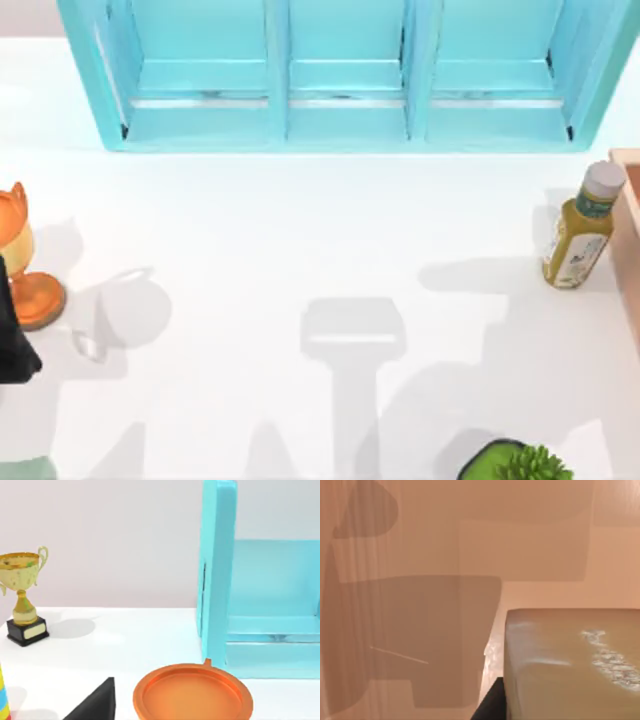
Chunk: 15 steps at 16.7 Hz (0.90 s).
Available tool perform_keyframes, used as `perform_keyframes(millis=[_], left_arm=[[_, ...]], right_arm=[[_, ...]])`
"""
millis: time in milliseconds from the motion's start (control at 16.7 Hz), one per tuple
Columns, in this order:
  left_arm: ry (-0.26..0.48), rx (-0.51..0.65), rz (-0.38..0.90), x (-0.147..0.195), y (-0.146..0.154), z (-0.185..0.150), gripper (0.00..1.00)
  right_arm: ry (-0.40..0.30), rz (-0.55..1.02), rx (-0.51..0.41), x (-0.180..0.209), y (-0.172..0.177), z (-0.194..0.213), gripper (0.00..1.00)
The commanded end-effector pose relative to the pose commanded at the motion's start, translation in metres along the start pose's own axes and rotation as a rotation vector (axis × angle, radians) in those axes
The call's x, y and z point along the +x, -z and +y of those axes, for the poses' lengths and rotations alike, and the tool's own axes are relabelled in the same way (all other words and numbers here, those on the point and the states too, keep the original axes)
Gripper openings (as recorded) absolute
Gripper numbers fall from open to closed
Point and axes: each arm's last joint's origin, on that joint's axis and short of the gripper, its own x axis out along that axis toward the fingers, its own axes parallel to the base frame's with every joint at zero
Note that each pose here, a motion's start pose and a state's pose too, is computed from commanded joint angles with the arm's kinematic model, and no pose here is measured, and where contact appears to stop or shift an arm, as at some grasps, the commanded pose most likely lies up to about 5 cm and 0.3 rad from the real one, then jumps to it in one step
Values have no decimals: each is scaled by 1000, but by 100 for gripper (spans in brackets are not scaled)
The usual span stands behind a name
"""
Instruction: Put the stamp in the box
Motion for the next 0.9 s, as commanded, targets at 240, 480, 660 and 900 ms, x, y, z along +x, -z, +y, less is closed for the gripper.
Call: perform_keyframes(millis=[240,480,660,900], left_arm=[[0,0,0,0,0,0,100],[0,0,0,0,0,0,100],[0,0,0,0,0,0,100],[0,0,0,0,0,0,100]], right_arm=[[0,0,0,0,0,0,30],[0,0,0,0,0,0,60],[0,0,0,0,0,0,83],[0,0,0,0,0,0,100]])
